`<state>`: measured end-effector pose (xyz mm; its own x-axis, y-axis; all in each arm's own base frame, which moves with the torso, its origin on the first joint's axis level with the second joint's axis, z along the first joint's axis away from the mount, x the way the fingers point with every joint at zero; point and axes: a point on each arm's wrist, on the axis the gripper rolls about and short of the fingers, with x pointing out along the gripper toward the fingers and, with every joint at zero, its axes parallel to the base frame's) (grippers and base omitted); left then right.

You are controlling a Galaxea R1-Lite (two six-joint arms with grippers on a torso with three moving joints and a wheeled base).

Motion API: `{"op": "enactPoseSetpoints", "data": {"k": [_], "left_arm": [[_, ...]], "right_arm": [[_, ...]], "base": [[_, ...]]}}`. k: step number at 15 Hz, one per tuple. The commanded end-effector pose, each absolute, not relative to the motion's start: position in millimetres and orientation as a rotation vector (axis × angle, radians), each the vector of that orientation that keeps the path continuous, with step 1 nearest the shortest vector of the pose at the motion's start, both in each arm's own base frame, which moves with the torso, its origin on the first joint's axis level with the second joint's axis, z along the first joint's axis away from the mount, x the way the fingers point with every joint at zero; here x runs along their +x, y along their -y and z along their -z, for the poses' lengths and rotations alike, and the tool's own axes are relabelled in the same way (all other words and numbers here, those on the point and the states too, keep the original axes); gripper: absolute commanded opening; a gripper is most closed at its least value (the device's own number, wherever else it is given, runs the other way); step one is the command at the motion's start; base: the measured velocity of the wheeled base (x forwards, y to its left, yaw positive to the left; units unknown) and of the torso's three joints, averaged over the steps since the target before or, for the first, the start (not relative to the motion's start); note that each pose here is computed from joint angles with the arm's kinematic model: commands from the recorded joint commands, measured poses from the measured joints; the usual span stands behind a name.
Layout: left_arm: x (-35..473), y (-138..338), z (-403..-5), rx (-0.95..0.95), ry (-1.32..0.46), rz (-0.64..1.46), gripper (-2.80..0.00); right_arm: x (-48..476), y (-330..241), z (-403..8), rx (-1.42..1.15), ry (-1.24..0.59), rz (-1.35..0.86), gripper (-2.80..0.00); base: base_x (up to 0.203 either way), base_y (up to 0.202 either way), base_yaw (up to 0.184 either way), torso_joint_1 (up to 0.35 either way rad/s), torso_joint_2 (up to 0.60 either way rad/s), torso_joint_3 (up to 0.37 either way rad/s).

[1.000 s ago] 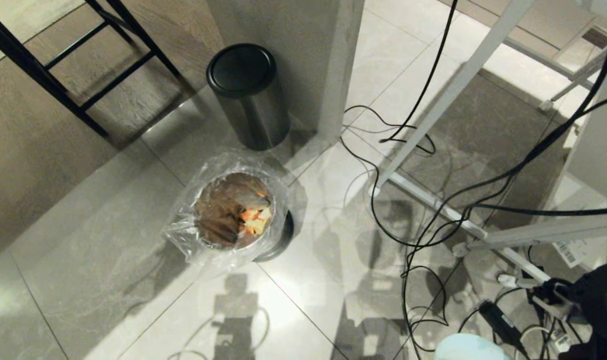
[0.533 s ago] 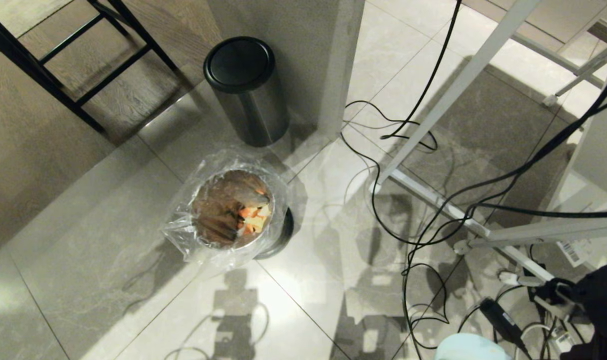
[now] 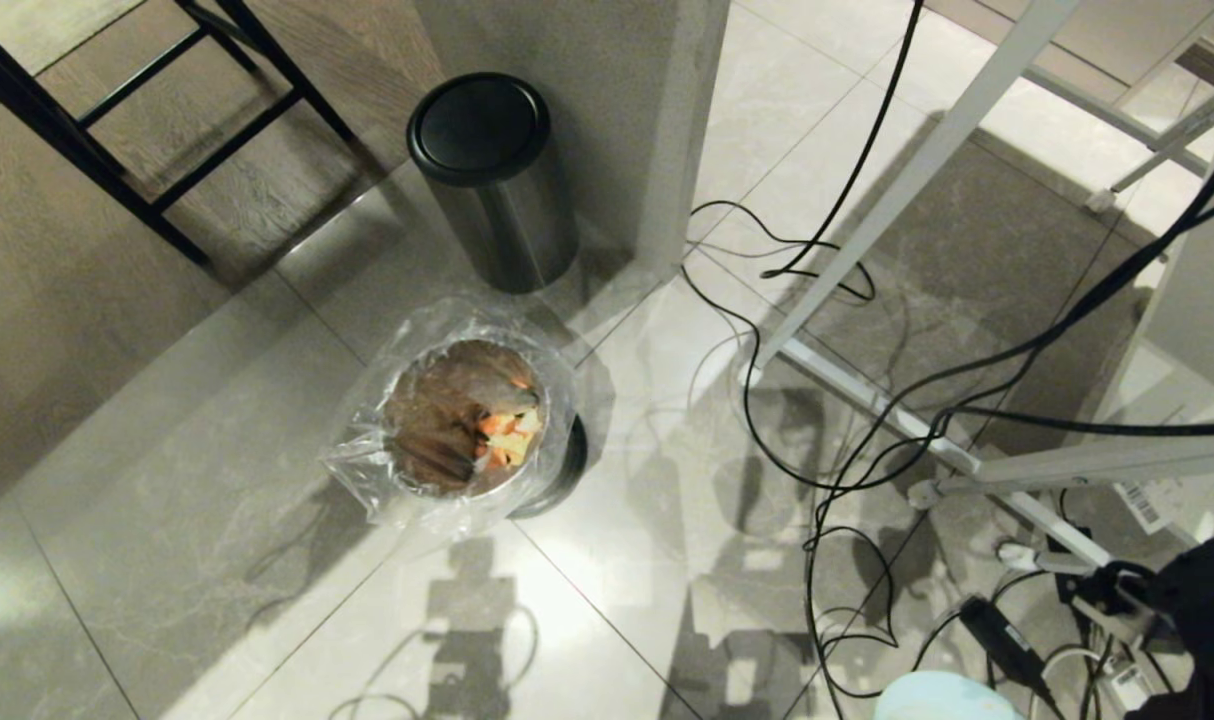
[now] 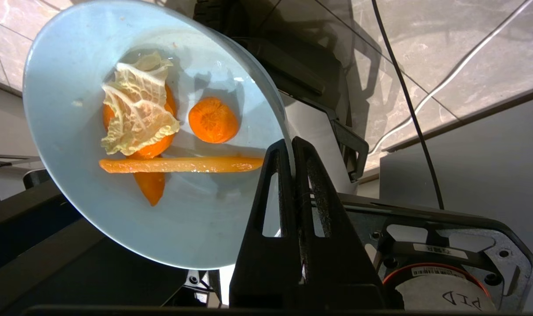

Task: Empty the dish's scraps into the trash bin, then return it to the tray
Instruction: Move the bowl over the trash can

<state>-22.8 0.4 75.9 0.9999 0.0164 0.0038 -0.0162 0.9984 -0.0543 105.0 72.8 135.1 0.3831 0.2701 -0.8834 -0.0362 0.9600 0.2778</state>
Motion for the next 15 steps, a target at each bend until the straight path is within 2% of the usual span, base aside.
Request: {"op": "enactPoseSetpoints", "data": {"k": [1,8,13,15], "left_arm": [[-22.7,-0.4,-76.0,-0.055,0.004,-0.017,-2.80],[-22.7,-0.4,-76.0,-0.055,0.004,-0.017,-2.80],[-22.7,-0.4,-76.0,-0.055,0.004,-0.017,-2.80],[-22.7,-0.4,-76.0,-0.055,0.004,-0.017,-2.80]], "right_arm": [[104.5,-72.7,-135.0,0.229,-1.166,-0.197,-2.80],[103.1,-71.8,-132.0,0.225,-1.174,-0.193,-2.80],[102.5,-71.3,-132.8,0.227,-1.169,-0.196,-2.80],[102.5,-71.3,-132.8,0.227,-1.169,-0.196,-2.80]], "base": [[0.000,0.000,0.000,0.000,0.00,0.000],[-0.009,0.000,0.000,0.000,0.00,0.000],[-0.187,0.000,-0.001,0.001,0.00,0.002],[-0.063,0.000,-0.001,0.000,0.00,0.005]]}}
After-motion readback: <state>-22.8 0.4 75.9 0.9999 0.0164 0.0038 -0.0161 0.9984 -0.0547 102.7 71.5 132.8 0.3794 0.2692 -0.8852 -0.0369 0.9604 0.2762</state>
